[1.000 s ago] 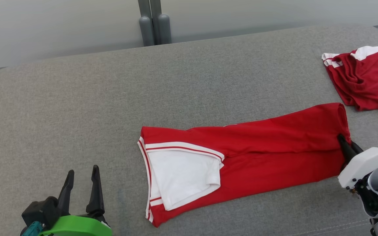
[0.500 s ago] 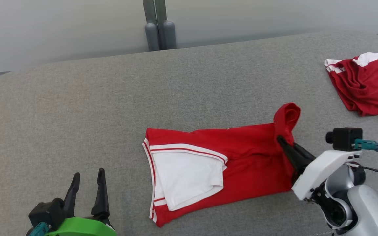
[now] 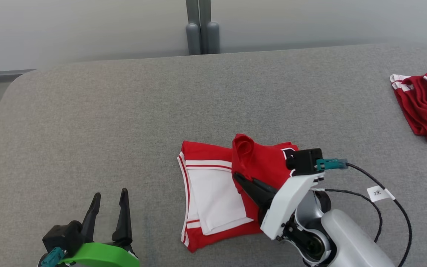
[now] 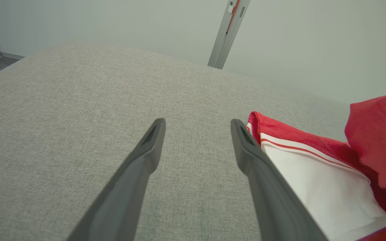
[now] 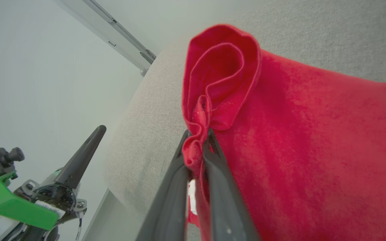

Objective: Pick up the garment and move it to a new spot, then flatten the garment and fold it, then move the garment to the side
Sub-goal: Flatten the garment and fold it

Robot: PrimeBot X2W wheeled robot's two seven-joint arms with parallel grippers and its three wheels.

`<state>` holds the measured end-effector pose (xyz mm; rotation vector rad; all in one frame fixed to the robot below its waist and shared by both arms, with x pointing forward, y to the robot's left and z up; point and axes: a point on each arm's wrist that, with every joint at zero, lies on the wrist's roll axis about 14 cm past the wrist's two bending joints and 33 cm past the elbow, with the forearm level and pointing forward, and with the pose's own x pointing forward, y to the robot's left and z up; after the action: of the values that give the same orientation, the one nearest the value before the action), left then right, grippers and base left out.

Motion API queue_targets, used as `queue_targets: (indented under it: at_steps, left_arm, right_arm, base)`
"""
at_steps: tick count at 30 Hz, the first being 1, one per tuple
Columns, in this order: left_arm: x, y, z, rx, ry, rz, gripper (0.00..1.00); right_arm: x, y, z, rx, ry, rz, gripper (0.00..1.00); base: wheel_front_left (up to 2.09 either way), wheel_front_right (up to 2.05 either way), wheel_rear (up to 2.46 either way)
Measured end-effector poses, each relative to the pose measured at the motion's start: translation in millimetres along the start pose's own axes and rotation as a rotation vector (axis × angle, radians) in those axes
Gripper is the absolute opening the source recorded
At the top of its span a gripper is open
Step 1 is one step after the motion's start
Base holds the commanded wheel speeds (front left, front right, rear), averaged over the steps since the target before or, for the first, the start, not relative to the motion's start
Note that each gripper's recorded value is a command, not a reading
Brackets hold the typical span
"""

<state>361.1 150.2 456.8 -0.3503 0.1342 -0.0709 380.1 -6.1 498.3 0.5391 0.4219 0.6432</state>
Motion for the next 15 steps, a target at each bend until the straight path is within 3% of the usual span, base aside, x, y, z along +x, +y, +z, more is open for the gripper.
queue_targets:
  at_steps: [14,15]
  left_arm:
    - [-9.5,18.1,2.5,-0.012,-0.017,0.061,1.00]
    - [-10.2,19.2,2.1,-0.013,-0.016,0.065,1.00]
  right_arm:
    - [42.0,16.7,-42.2,0.063,0.111,0.056,0.00]
    - [43.7,18.5,-44.6,0.082,0.115,0.062,0.04]
  base:
    - [0.00,0.00,0.00]
    - [0.00,0.00,0.00]
